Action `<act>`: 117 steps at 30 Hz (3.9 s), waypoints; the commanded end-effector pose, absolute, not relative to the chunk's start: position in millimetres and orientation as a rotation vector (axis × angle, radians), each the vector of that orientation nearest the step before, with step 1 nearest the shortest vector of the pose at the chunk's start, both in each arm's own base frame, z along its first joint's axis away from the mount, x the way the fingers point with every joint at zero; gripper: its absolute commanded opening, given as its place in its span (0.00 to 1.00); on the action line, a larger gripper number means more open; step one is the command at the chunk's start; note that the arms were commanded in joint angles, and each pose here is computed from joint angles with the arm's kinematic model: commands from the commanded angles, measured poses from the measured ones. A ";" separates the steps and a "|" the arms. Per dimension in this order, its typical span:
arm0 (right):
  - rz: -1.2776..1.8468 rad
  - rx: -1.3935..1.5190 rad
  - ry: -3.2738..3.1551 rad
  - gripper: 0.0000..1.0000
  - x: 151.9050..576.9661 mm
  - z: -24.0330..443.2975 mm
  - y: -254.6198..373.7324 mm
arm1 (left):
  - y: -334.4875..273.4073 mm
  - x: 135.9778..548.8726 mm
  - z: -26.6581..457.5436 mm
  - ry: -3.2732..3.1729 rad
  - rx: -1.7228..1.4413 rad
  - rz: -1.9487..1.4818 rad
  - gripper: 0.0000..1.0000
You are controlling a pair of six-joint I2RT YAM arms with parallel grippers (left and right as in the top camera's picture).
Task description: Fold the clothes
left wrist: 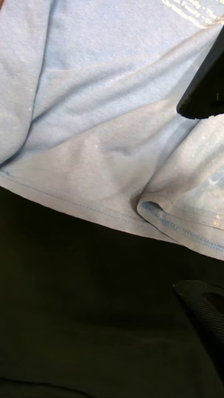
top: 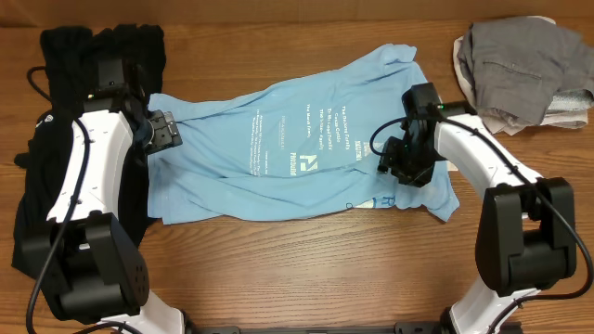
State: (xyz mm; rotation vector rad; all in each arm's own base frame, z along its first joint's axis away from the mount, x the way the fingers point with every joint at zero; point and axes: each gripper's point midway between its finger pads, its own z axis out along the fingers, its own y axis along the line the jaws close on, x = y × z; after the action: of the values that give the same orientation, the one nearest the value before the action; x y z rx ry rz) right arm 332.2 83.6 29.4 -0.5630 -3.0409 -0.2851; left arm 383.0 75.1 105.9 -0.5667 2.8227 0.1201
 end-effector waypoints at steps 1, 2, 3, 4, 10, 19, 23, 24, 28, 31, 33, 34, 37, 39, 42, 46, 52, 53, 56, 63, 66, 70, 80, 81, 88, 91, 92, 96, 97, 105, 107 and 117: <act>-0.230 -0.641 -3.047 0.53 332.3 23.4 77.1 | 76.8 388.1 108.7 2.817 -0.546 0.111 0.85; -0.232 -0.641 -3.051 0.51 332.5 21.8 77.2 | 76.8 388.0 108.7 2.817 -0.546 0.111 0.85; -0.236 -0.640 -3.056 0.50 333.2 20.6 77.5 | 76.7 388.0 108.7 2.817 -0.546 0.111 0.85; -0.241 -0.641 -3.060 0.48 333.7 18.8 77.9 | 76.7 388.0 108.7 2.817 -0.546 0.111 0.85; -0.296 -0.637 -3.064 0.37 333.9 12.0 83.1 | 76.7 387.9 108.6 2.817 -0.546 0.111 0.85; -0.335 -0.633 -3.066 0.23 336.1 11.9 87.4 | 76.7 387.7 108.6 2.818 -0.546 0.111 0.85; -0.338 -0.633 -3.069 0.19 336.8 12.1 87.5 | 76.7 387.8 108.6 2.818 -0.546 0.111 0.85; -0.337 -0.633 -3.068 0.17 336.7 12.0 87.5 | 76.7 387.7 108.5 2.818 -0.546 0.111 0.85; -0.336 -0.633 -3.067 0.14 336.5 11.9 87.4 | 76.7 387.8 108.5 2.818 -0.546 0.111 0.86; -0.339 -0.633 -3.072 0.08 337.6 12.1 87.6 | 76.7 387.7 108.5 2.818 -0.546 0.111 0.86; -0.348 -0.633 -3.084 0.04 340.9 12.3 88.1 | 76.7 387.8 108.5 2.818 -0.546 0.111 0.86; -0.356 -0.633 -3.093 0.04 343.5 12.6 88.6 | 76.7 387.8 108.5 2.818 -0.546 0.111 0.86; -0.397 -0.617 -3.140 0.04 355.7 15.0 91.3 | 76.7 387.9 108.5 2.817 -0.546 0.111 0.86; -0.465 -0.551 -3.181 0.04 366.2 20.1 97.6 | 76.8 388.0 108.6 2.817 -0.546 0.111 0.86; -0.562 -0.471 -3.224 0.04 381.0 32.6 107.4 | 76.8 387.9 108.5 2.817 -0.546 0.111 0.86; -0.664 -0.409 -3.277 0.04 401.1 51.9 116.8 | 76.7 387.9 108.5 2.817 -0.546 0.111 0.86; -0.779 -0.384 -3.361 0.04 427.6 69.6 124.5 | 76.7 388.0 108.6 2.817 -0.546 0.111 0.86; -0.806 -0.377 -3.369 0.04 430.9 71.9 126.6 | 76.7 388.0 108.6 2.817 -0.546 0.111 0.86; -0.854 -0.365 -3.374 0.04 434.7 75.6 130.6 | 76.7 387.8 108.5 2.818 -0.546 0.111 0.86; -0.913 -0.338 -3.328 0.66 428.4 76.6 137.6 | 76.8 388.0 108.6 2.817 -0.546 0.111 0.87; -0.965 -0.319 -3.307 0.68 428.4 82.4 143.0 | 76.7 387.8 108.5 2.818 -0.546 0.111 0.87; -0.955 -0.279 -3.314 0.71 430.3 94.7 143.3 | 76.7 387.8 108.5 2.818 -0.546 0.111 0.87; -0.674 -0.132 -3.346 0.77 420.4 152.4 122.6 | 67.8 390.1 113.8 2.844 -0.412 0.051 0.96; -0.637 -0.141 -3.356 0.78 420.4 161.0 118.8 | 62.5 393.1 117.2 2.838 -0.392 0.006 0.96; -0.592 -0.114 -3.460 0.96 429.6 223.1 110.4 | 31.3 424.0 169.7 2.716 -0.266 -0.259 0.95; -0.600 -0.053 -3.513 1.00 435.2 241.6 110.5 | 31.8 434.0 195.8 2.661 -0.233 -0.255 0.96; -0.595 -0.046 -3.525 1.00 436.6 244.5 109.8 | 32.4 437.2 203.6 2.642 -0.224 -0.250 0.96; -0.512 -0.036 -3.563 1.00 440.8 245.7 102.2 | 36.7 449.5 225.0 2.574 -0.206 -0.222 0.96; -0.489 -0.042 -3.569 1.00 441.4 245.3 100.0 | 37.2 453.3 226.4 2.560 -0.203 -0.221 0.96; -0.480 -0.037 -3.575 1.00 442.1 245.5 99.2 | 41.1 479.1 175.7 2.624 -0.169 -0.218 0.96; -0.479 -0.038 -3.572 1.00 441.4 245.1 99.1 | 42.4 486.5 154.0 2.653 -0.176 -0.223 0.96; -0.466 -0.044 -3.547 1.00 435.8 241.9 98.2 | 75.1 520.6 92.8 2.628 -0.478 -0.073 0.87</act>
State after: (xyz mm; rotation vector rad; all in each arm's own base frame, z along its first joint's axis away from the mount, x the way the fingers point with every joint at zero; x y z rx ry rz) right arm 432.9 99.0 231.8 -0.0567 -3.5138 -0.4743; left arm 512.6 59.9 94.0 -0.3819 2.6668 -0.1476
